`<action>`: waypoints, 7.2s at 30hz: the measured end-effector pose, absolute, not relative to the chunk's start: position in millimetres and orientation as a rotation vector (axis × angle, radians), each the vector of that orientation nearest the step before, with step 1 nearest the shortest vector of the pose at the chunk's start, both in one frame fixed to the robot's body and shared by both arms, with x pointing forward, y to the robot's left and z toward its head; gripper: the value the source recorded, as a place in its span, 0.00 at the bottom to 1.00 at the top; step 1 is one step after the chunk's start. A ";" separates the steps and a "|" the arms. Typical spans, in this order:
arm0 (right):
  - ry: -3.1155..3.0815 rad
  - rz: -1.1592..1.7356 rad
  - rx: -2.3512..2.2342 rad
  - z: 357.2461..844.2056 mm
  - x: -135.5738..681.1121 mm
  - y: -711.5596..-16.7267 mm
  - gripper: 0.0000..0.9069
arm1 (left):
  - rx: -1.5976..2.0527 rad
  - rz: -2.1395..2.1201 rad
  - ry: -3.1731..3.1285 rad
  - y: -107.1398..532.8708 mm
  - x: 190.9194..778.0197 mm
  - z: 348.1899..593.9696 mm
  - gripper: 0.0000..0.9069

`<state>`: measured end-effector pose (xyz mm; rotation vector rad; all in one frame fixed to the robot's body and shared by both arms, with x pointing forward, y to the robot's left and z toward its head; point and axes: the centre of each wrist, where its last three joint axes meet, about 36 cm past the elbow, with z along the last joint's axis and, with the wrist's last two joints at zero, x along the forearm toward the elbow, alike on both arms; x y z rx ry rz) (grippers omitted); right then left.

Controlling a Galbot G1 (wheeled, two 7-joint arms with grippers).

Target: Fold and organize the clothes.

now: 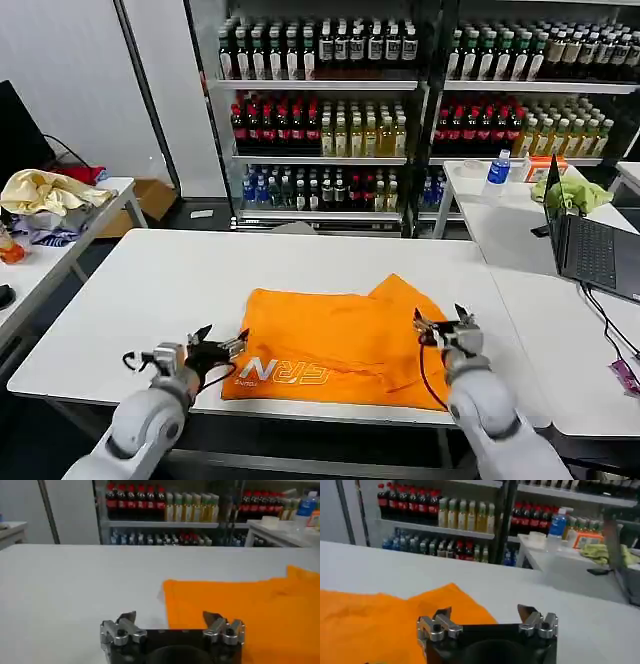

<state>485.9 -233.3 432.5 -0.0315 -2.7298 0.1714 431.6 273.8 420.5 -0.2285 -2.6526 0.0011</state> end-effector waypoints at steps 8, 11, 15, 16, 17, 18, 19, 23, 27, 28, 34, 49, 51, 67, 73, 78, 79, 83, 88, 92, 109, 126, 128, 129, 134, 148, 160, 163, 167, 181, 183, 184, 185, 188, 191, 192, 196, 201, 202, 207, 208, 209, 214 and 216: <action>-2.695 0.146 -0.048 430.7 554.6 -225.1 1.00 | -0.212 -0.009 -2.662 266.1 488.9 416.1 1.00; -2.683 0.142 -0.056 431.1 574.7 -221.8 1.00 | -0.206 -0.013 -2.668 263.6 506.9 416.8 1.00; -2.668 0.138 -0.060 430.6 596.1 -216.0 1.00 | -0.206 -0.017 -2.663 258.4 526.7 416.0 1.00; -2.664 0.137 -0.063 430.5 600.7 -215.2 1.00 | -0.209 -0.017 -2.662 257.1 531.2 416.0 1.00; -2.660 0.135 -0.066 430.5 605.7 -214.5 1.00 | -0.207 -0.020 -2.663 255.8 536.6 416.1 1.00; -2.656 0.134 -0.070 429.8 609.7 -214.0 1.00 | -0.210 -0.022 -2.662 254.2 540.8 415.7 1.00; -2.652 0.132 -0.072 429.6 613.8 -212.8 1.00 | -0.212 -0.025 -2.661 252.9 544.7 415.1 1.00; -2.630 0.128 -0.073 427.1 628.2 -206.8 1.00 | -0.217 -0.038 -2.652 247.7 560.4 413.2 1.00; -2.603 0.120 -0.077 421.9 637.4 -203.0 1.00 | -0.224 -0.050 -2.628 243.3 570.7 407.2 1.00; -2.595 0.117 -0.078 420.5 639.2 -202.3 1.00 | -0.226 -0.055 -2.617 242.5 572.4 404.4 1.00; -2.564 0.108 -0.072 413.0 646.0 -196.7 0.14 | -0.229 -0.061 -2.570 240.6 578.9 393.7 0.08; -2.539 0.078 -0.052 403.0 645.9 -192.7 0.00 | -0.248 -0.060 -2.544 240.2 580.3 386.6 0.01; -2.537 0.070 -0.050 402.7 645.5 -193.0 0.00 | -0.252 -0.059 -2.542 241.0 578.9 385.8 0.01; -2.590 0.044 -0.033 413.1 636.7 -194.9 0.00 | -0.268 -0.013 -2.557 248.1 568.6 386.0 0.01; -2.655 0.028 -0.016 430.3 626.3 -198.9 0.00 | -0.257 0.009 -2.578 255.9 563.5 394.2 0.01; -2.706 0.020 -0.001 446.5 611.4 -204.3 0.00 | -0.263 0.025 -2.600 261.1 555.7 403.8 0.01; -2.715 0.018 0.003 449.5 607.8 -205.3 0.00 | -0.266 0.027 -2.605 261.9 553.9 405.8 0.01; -2.751 0.016 0.020 461.6 590.2 -209.7 0.00 | -0.280 0.032 -2.628 264.3 545.9 415.5 0.01; -2.788 0.016 0.042 473.7 564.8 -217.7 0.00 | -0.305 0.033 -2.646 265.9 533.0 425.9 0.01; -2.814 0.021 0.057 481.5 542.3 -225.3 0.00 | -0.323 0.026 -2.658 268.0 521.7 432.7 0.01; -2.823 0.037 0.070 481.9 448.2 -250.6 0.00 | -0.428 -0.050 -2.659 260.5 455.0 434.9 0.01; -2.721 0.060 0.029 437.8 417.7 -247.6 1.00 | -0.400 -0.094 -2.587 261.1 426.3 401.0 0.52; -2.709 0.064 0.028 433.2 416.9 -245.2 1.00 | -0.392 -0.103 -2.581 261.0 426.0 395.8 1.00; -2.702 0.067 0.027 430.6 416.2 -244.1 1.00 | -0.390 -0.106 -2.578 260.8 425.6 393.1 1.00; -2.691 0.085 0.015 423.3 411.8 -242.8 1.00 | -0.372 -0.116 -2.582 259.1 422.8 384.9 1.00; -2.760 0.109 -0.022 435.1 374.1 -259.9 1.00 | -0.249 -0.095 -2.700 252.2 405.3 391.7 1.00; -2.768 0.100 -0.072 444.1 340.1 -266.7 1.00 | -0.116 -0.002 -2.673 236.7 379.5 374.2 0.06; -2.768 0.098 -0.080 445.2 335.3 -268.0 1.00 | -0.105 0.025 -2.665 230.5 376.3 371.3 0.02; -2.767 0.097 -0.089 446.7 329.7 -269.0 1.00 | -0.106 0.050 -2.661 222.9 372.3 368.5 0.02; -2.771 0.088 -0.110 450.6 322.4 -267.7 1.00 | -0.096 0.161 -2.629 213.1 362.8 361.5 0.02; -2.771 0.088 -0.115 450.8 322.2 -267.4 1.00 | -0.094 0.177 -2.625 213.8 362.0 361.5 0.02; -2.770 0.087 -0.116 450.7 321.9 -267.2 1.00 | -0.094 0.185 -2.624 214.8 361.8 362.0 0.02; -2.769 0.086 -0.116 450.6 321.5 -266.8 1.00 | -0.094 0.193 -2.625 216.4 362.2 363.0 0.02; -2.769 0.085 -0.117 450.7 321.2 -266.2 1.00 | -0.092 0.207 -2.627 222.1 364.1 366.3 0.02; -2.772 0.083 -0.120 451.9 321.8 -266.4 1.00 | -0.080 0.209 -2.631 233.3 368.7 372.4 0.02; -2.774 0.082 -0.120 452.4 322.0 -266.6 1.00 | -0.072 0.207 -2.632 238.7 370.6 374.4 0.02; -2.779 0.081 -0.123 454.7 322.8 -267.9 1.00 | -0.031 0.193 -2.639 266.3 377.3 383.2 0.02; -2.783 0.070 -0.126 455.9 323.7 -267.5 1.00 | 0.040 0.145 -2.677 310.5 389.2 401.5 0.02; -2.783 0.068 -0.124 455.7 323.6 -267.1 1.00 | 0.054 0.133 -2.685 319.7 391.8 405.8 0.02; -2.784 0.054 -0.118 456.4 322.2 -264.2 1.00 | 0.142 0.066 -2.727 365.7 403.8 435.1 0.02; -2.784 0.052 -0.117 456.6 321.7 -263.8 1.00 | 0.156 0.055 -2.733 372.7 405.0 441.0 0.02; -2.784 0.050 -0.116 456.8 321.3 -263.4 1.00 | 0.167 0.048 -2.737 378.0 405.7 446.1 0.02; -2.778 0.041 -0.113 458.5 318.5 -263.3 1.00 | 0.154 0.095 -2.750 384.6 405.2 469.6 0.02; -2.774 0.041 -0.113 458.1 317.8 -263.9 1.00 | 0.127 0.145 -2.752 380.5 403.8 477.9 0.02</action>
